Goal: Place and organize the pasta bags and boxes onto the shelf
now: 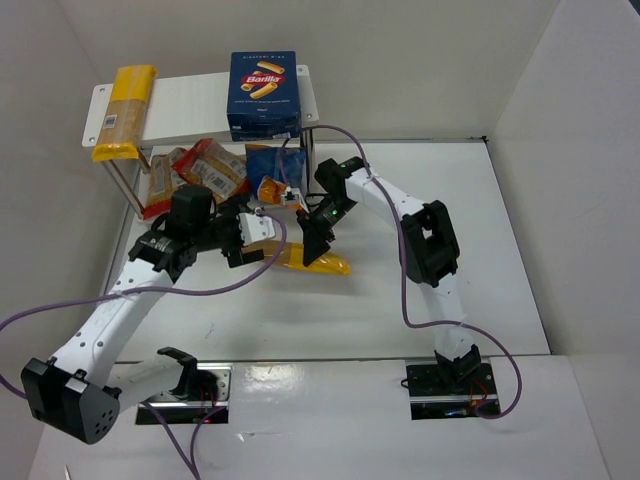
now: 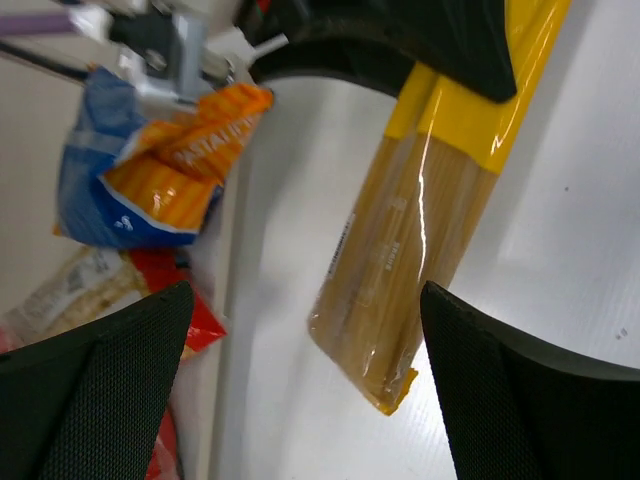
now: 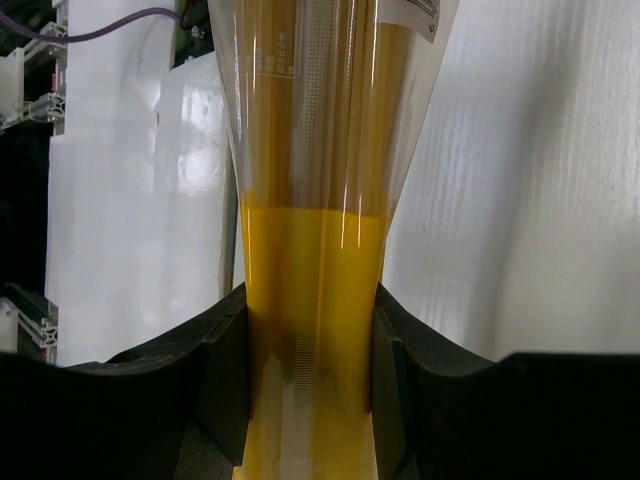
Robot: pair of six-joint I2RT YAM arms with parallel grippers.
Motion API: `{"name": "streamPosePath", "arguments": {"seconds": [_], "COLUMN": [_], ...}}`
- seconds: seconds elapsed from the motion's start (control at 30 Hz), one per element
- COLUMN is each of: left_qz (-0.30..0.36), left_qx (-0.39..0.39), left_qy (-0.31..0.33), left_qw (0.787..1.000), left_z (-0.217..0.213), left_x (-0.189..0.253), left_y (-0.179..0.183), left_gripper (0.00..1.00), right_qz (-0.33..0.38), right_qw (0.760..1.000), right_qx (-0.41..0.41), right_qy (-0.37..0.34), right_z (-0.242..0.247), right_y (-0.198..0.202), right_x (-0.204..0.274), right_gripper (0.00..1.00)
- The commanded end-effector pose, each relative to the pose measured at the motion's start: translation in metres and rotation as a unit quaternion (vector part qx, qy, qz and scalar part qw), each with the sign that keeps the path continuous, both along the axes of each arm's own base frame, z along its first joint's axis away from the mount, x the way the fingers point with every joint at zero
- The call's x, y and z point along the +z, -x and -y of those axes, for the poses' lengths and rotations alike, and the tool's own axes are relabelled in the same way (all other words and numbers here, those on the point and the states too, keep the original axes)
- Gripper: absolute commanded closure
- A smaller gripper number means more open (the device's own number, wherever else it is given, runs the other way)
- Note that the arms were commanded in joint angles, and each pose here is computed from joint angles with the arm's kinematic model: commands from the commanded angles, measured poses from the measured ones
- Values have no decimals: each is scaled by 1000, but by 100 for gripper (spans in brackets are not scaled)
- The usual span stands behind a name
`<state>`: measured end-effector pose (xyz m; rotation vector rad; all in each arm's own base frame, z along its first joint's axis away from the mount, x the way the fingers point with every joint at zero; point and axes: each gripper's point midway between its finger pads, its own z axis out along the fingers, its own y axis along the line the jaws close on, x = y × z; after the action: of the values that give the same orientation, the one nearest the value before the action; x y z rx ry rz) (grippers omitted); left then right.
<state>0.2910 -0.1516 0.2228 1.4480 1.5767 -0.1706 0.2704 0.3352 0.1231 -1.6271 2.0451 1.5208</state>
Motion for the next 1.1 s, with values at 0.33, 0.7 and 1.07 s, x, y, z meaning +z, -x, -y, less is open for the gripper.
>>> {"name": "streamPosePath", "arguments": {"seconds": [0.33, 0.7, 1.07], "left_qz": [26, 127, 193], "left_qx": [-58, 19, 20], "left_qy": [-66, -86, -77], "left_qw": [996, 988, 978], "left_z": [38, 36, 55], "left_x": [-33, -46, -43], "left_y": [30, 8, 6], "left_gripper": [1, 1, 1], "right_qz": [-39, -31, -25], "right_qw": [997, 997, 997], "right_qx": [-32, -41, -40], "right_qy": [-49, -54, -63], "right_z": [0, 5, 5], "right_y": [-13, -19, -17], "right_x": [32, 39, 48], "right_gripper": [100, 100, 100]}}
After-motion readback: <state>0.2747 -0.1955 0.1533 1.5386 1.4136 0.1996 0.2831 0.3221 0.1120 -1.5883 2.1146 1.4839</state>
